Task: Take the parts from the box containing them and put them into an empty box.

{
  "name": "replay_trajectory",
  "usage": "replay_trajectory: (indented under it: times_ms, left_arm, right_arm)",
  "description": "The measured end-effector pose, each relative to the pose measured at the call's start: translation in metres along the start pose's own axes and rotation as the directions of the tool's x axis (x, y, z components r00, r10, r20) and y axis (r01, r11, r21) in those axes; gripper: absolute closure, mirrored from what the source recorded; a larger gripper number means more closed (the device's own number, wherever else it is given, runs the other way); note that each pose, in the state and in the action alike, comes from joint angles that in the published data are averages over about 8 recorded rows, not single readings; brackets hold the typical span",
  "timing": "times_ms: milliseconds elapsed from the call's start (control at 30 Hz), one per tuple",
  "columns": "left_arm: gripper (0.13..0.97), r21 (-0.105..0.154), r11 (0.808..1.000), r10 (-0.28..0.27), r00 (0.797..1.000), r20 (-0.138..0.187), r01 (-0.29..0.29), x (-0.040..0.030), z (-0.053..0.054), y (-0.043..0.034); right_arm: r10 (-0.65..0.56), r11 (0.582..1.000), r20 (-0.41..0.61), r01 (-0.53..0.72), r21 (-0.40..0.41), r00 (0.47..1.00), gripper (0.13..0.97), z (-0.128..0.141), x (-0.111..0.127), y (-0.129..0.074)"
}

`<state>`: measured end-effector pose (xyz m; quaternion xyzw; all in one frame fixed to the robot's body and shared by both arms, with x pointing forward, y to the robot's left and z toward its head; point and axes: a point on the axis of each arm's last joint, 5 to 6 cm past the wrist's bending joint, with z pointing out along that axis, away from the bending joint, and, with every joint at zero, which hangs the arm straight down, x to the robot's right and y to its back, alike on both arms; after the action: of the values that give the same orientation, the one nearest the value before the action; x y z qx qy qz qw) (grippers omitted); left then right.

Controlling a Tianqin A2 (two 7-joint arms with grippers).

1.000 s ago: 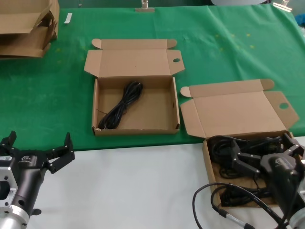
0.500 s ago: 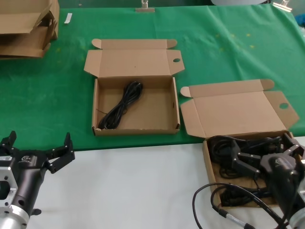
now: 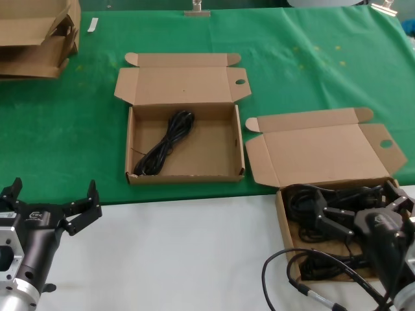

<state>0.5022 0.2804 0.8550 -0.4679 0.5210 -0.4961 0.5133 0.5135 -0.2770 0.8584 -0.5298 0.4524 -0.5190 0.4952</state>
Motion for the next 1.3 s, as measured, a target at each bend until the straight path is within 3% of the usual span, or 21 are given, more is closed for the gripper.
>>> replay_trajectory:
  times_ms: [1300]
  left_arm:
    - [0.132,0.000,1.000,0.000,1.000,0.000,0.000,0.0000,0.0000,0.0000]
  right_arm:
    - [0.000,1.000,0.000,0.000,0.000,1.000,0.130,0.0000,0.0000,0.0000]
